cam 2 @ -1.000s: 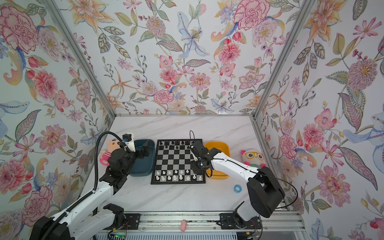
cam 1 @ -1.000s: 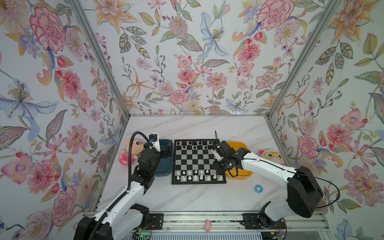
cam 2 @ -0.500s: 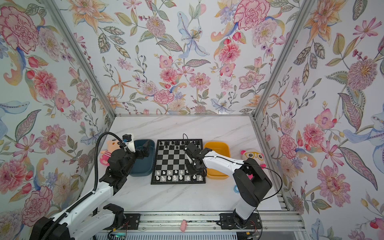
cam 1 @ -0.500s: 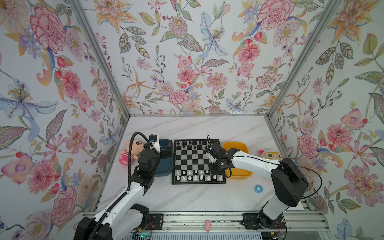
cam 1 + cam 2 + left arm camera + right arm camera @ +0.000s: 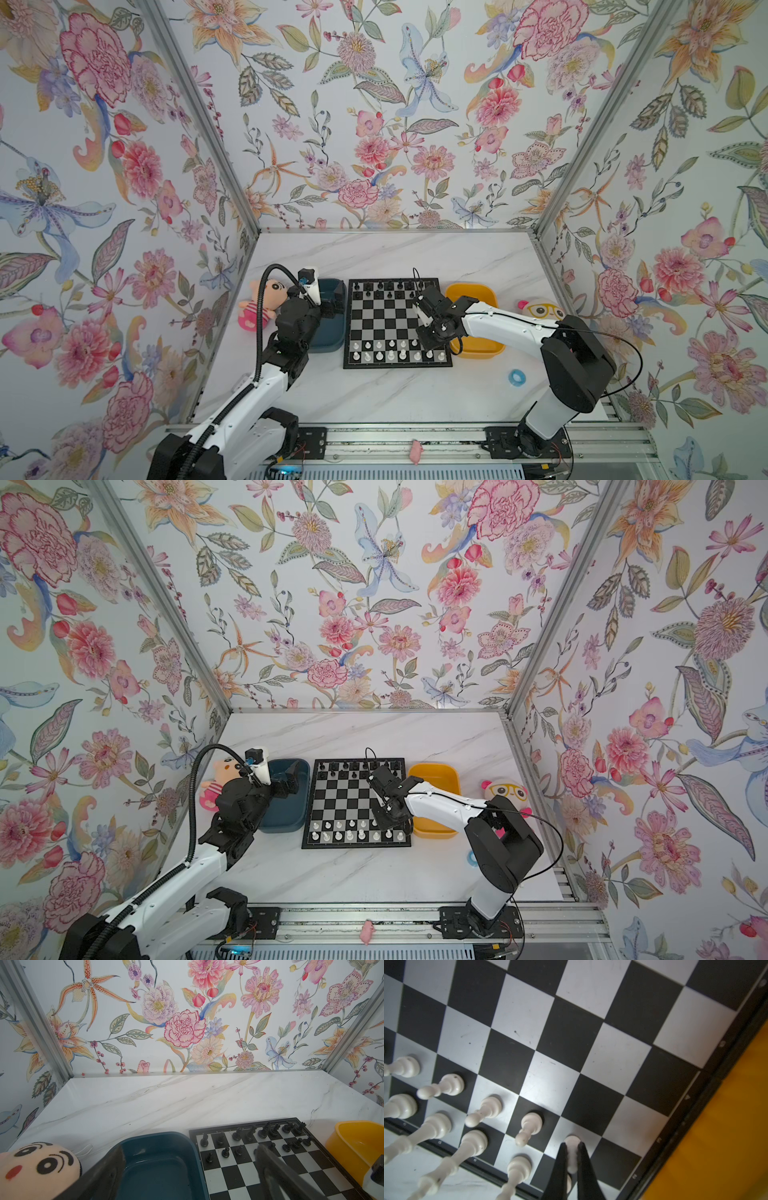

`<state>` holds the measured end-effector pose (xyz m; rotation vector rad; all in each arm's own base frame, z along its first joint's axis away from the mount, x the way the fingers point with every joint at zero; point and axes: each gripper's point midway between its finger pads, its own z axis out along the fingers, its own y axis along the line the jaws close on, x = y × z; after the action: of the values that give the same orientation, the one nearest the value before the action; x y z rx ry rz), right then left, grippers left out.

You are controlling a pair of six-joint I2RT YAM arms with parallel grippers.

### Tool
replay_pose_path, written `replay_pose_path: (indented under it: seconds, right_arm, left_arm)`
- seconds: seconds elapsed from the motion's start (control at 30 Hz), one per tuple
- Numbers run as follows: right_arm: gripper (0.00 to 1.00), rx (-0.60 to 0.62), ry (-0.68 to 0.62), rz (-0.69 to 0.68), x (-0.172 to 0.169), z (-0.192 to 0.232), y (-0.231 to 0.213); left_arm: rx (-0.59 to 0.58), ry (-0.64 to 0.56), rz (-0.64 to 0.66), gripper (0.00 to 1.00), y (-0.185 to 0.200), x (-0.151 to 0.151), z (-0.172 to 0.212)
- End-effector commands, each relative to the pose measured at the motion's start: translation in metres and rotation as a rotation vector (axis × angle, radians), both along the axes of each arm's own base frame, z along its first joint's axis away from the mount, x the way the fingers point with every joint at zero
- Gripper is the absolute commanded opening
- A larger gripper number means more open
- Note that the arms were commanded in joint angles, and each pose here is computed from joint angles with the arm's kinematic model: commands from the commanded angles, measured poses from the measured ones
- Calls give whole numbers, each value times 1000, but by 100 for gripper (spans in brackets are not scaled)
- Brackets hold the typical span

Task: Set up the chess pieces on the board
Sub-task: 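Lower the pawn onto the next square in the pawn row and release, then move the empty right gripper back over the yellow tray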

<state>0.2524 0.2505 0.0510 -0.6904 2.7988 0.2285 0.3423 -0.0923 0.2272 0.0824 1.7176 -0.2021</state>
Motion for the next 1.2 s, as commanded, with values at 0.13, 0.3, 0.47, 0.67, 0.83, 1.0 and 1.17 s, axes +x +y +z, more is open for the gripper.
replay_pose_path:
  seconds: [0.13,0.3,0.47,0.67,0.83,1.0,1.17]
  right_arm:
    - [6,-15,2,-11,1,-6,3]
    - [13,-18,0,-13,1,-6,2]
    - [14,-16,2,-16,0,-6,1]
    - [18,-10,-7,-16,0,-2,1]
    - [23,5,-25,-20,2,6,2]
    - [27,17,-50,-25,5,16,1]
    - [30,47,-110,-40,15,39,-3]
  left_arm:
    - [2,-2,3,99,2,-1,-2]
    - [2,-2,3,99,3,-2,-2]
    - [2,-2,4,99,3,-2,-2]
    - [4,0,6,99,3,-2,-3]
    - [4,-2,5,99,3,-2,-2]
    - [3,-4,5,99,4,-3,-1]
    - [0,-8,6,99,4,-3,0]
